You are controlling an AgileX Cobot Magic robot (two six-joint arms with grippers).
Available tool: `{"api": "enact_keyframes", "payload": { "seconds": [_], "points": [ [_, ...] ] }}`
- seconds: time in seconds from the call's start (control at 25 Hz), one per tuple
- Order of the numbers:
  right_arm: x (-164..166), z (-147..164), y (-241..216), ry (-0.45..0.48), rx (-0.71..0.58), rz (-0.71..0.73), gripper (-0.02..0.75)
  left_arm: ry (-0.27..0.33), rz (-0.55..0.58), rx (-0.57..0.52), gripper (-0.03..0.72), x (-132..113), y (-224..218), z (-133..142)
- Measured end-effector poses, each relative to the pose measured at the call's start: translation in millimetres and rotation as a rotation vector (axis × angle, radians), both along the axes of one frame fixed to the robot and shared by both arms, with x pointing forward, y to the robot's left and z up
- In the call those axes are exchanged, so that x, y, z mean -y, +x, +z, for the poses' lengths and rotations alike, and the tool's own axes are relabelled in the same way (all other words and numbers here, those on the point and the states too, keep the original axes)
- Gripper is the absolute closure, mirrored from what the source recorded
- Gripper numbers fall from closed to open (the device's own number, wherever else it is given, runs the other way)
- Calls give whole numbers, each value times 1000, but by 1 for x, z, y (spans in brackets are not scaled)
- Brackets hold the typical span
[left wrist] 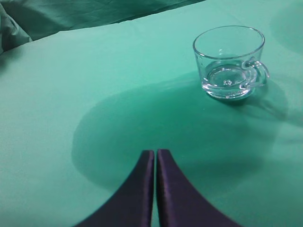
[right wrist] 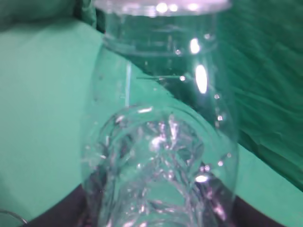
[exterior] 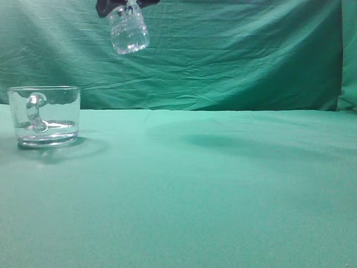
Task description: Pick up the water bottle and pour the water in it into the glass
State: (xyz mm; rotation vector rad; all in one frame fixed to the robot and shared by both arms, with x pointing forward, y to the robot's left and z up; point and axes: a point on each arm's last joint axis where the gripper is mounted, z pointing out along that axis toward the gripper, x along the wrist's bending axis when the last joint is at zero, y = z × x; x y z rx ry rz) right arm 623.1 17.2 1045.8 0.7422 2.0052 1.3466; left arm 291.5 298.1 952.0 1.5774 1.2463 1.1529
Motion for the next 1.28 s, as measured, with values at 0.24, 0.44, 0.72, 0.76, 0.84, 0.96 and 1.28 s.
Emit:
{"api": "enact_keyframes", "payload": {
  "seconds": [0.24,0.44,0.72,0.76,0.84,0.96,1.28],
  "points": [
    [27,37,-33,41,7,-4,417,0,0,0,688,0,0,0],
    [62,42,-69,63,-51,-67,417,0,0,0,688,0,0,0],
    [127,17,-100,63,-139,-287,417,0,0,0,688,0,0,0],
    [136,13,-101,70,-156,-313,417,0,0,0,688,0,0,0],
    [156,6,-101,72,-182,-356,417,0,0,0,688,0,0,0],
    [179,-2,-96,73,-226,-387,417,0,0,0,688,0,0,0],
    [213,-24,-84,-57,-254,-343,417,0,0,0,688,0,0,0]
  ]
}}
